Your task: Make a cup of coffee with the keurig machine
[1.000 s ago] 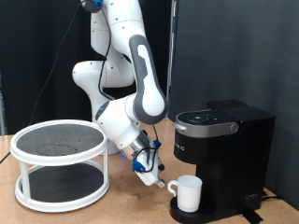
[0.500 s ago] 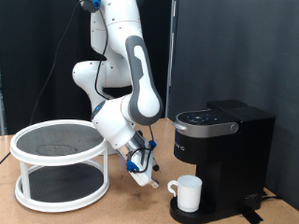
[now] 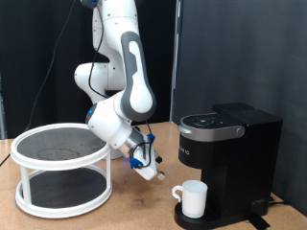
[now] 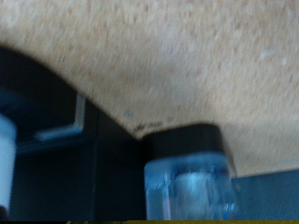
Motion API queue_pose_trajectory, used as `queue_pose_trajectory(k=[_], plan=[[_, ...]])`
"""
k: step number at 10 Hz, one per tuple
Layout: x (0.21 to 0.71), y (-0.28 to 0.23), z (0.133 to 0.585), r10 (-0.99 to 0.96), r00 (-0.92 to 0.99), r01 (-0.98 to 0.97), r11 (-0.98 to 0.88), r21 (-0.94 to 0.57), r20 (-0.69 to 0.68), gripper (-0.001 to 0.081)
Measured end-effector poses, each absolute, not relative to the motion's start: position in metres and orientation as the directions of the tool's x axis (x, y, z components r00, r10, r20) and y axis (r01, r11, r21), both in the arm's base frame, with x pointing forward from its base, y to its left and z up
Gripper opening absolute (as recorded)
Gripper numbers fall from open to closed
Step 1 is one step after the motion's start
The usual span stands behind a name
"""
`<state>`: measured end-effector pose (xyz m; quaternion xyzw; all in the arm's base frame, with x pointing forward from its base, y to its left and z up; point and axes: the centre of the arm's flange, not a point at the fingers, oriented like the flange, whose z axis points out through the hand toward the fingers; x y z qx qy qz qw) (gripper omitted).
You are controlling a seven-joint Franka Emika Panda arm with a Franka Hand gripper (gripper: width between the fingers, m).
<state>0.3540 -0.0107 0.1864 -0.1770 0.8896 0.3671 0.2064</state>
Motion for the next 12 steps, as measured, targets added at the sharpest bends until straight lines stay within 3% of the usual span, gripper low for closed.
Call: queue_pose_trajectory(k=[6,12], plan=[[0.344,-0.017,0.249,-0.056,-0.775,-0.531,0.596,0.602,-0.629,0.0734],[0.341,0.001,0.278,-0.058,-0.805,-0.534,0.505,0.678,-0.591,0.0734]])
